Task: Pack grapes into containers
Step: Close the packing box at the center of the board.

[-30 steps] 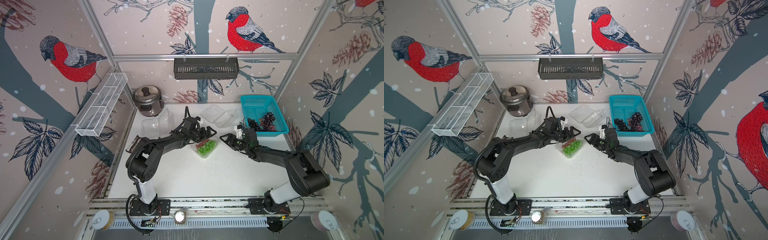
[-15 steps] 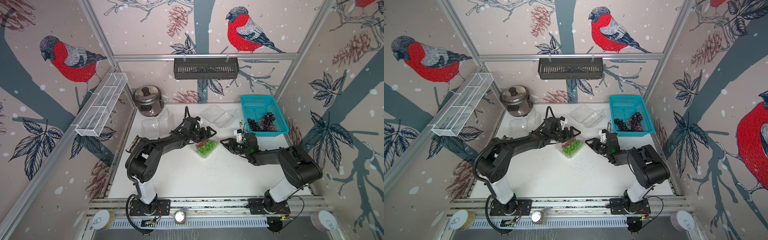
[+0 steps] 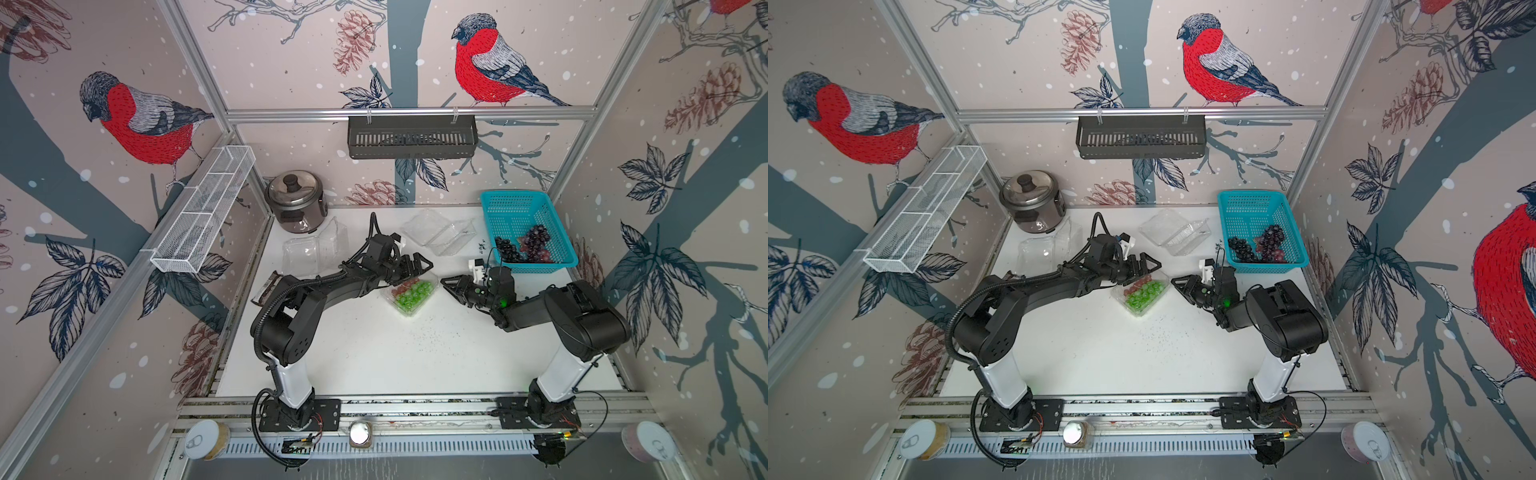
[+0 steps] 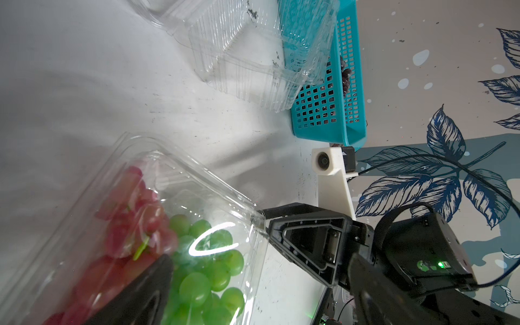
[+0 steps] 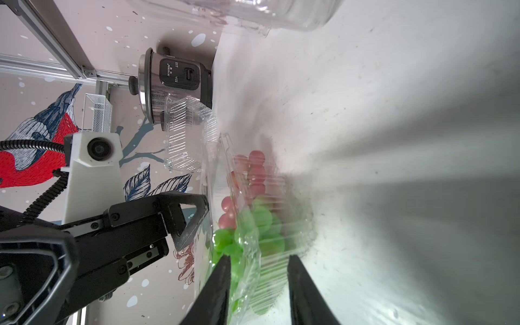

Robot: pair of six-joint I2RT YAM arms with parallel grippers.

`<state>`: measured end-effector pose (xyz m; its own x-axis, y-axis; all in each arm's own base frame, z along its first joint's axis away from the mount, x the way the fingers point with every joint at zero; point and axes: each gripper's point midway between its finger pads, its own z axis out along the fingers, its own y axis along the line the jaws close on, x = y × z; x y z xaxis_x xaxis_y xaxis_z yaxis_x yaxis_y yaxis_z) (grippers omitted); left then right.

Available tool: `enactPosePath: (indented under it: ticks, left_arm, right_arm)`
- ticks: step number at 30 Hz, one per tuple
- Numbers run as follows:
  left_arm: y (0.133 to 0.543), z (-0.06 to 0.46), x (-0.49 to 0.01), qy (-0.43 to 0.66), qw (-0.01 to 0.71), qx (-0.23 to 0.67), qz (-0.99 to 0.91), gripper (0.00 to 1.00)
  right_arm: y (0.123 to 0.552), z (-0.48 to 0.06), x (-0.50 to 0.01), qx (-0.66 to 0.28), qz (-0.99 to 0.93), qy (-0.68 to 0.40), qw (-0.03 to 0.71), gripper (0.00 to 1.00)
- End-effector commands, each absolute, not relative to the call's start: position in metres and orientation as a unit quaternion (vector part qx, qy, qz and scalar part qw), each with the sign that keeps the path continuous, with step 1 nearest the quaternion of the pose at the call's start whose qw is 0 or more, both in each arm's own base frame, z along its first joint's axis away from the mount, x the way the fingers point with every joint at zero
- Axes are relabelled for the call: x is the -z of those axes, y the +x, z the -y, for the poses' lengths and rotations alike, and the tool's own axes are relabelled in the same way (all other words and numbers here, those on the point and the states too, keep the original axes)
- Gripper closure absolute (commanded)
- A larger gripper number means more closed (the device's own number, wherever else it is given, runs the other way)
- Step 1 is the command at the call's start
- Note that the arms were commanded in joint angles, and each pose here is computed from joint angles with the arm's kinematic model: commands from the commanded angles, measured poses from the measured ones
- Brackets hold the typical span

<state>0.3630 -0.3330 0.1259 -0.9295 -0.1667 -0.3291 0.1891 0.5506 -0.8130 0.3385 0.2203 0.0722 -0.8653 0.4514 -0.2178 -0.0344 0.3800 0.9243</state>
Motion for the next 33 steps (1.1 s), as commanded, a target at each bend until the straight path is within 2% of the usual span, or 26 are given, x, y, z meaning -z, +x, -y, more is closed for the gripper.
enactPosePath:
  ticks: [1,33]
  left_arm:
    - [0.358,0.3296,-0.1172,-0.002,0.172,0.463,-0.87,0.03]
    - [0.3567,0.3272,-0.1164,-0.002,0.172,0.46,-0.871,0.03]
  right_arm:
    - [0.3415,-0.2256,-0.0846,-0.563,-0.784,0.12,0.233,0.65]
    - [0.3359,-0.2339,-0.0748,-0.596,-0.762,0.15,0.206,0.86]
